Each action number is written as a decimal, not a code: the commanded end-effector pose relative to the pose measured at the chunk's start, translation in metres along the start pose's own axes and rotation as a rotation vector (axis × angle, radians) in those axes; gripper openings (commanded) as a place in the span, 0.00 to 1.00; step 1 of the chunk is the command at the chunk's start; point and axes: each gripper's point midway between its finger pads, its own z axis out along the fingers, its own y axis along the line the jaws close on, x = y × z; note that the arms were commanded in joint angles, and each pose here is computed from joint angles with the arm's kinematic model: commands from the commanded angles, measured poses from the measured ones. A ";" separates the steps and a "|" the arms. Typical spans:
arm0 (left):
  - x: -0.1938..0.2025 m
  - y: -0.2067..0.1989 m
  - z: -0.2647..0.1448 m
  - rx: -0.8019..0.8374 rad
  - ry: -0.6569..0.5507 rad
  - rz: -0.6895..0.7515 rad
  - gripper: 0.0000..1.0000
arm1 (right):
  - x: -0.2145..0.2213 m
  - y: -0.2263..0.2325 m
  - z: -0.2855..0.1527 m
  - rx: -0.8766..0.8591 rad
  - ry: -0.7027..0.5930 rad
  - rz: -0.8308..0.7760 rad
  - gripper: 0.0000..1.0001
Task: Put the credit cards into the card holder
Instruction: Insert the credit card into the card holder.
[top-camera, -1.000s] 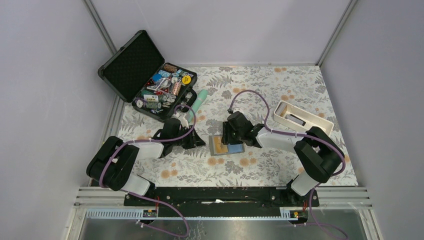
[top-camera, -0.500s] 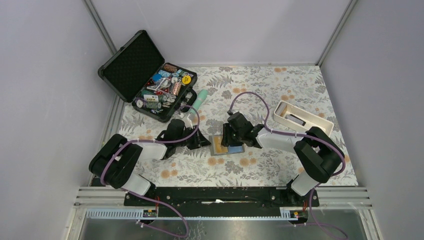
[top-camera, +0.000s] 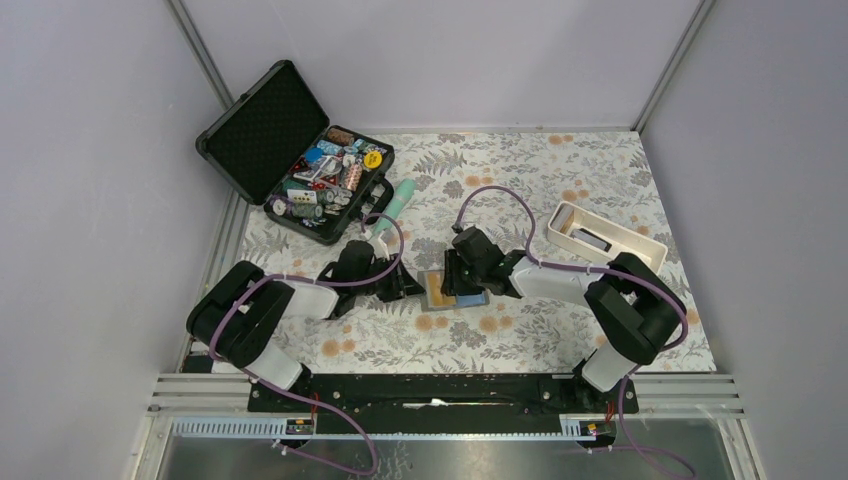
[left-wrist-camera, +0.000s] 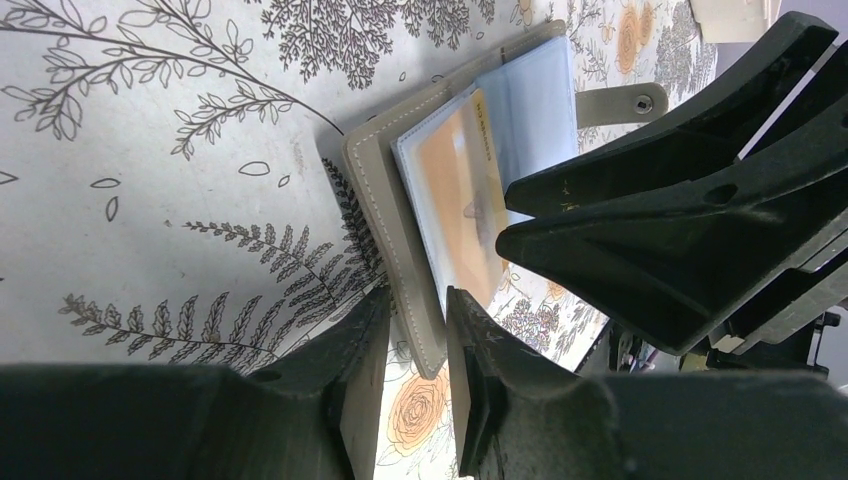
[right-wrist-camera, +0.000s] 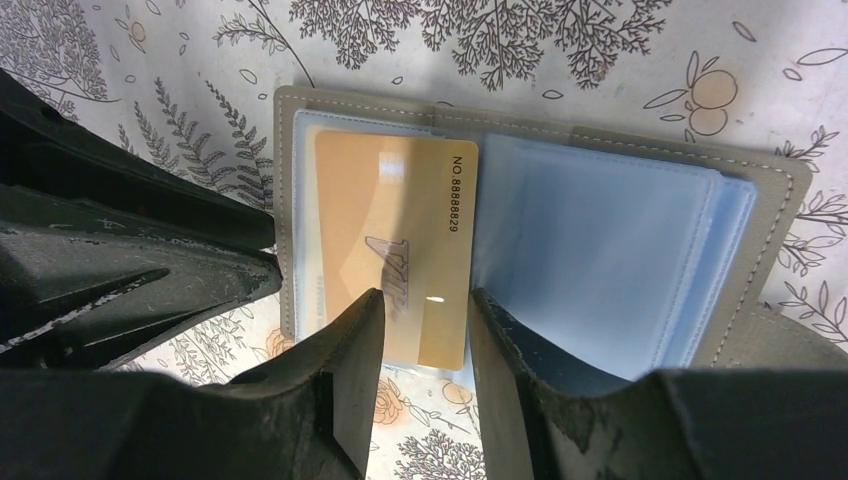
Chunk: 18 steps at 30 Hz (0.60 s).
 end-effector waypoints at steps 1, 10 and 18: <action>-0.004 -0.004 0.002 0.018 -0.022 0.017 0.29 | 0.007 0.002 0.004 0.011 0.023 -0.009 0.43; 0.000 -0.001 0.005 0.008 -0.011 0.019 0.28 | 0.009 0.012 0.006 -0.015 0.037 -0.001 0.44; 0.002 0.000 0.005 0.010 -0.006 0.017 0.27 | 0.007 0.026 0.009 -0.080 0.031 0.029 0.44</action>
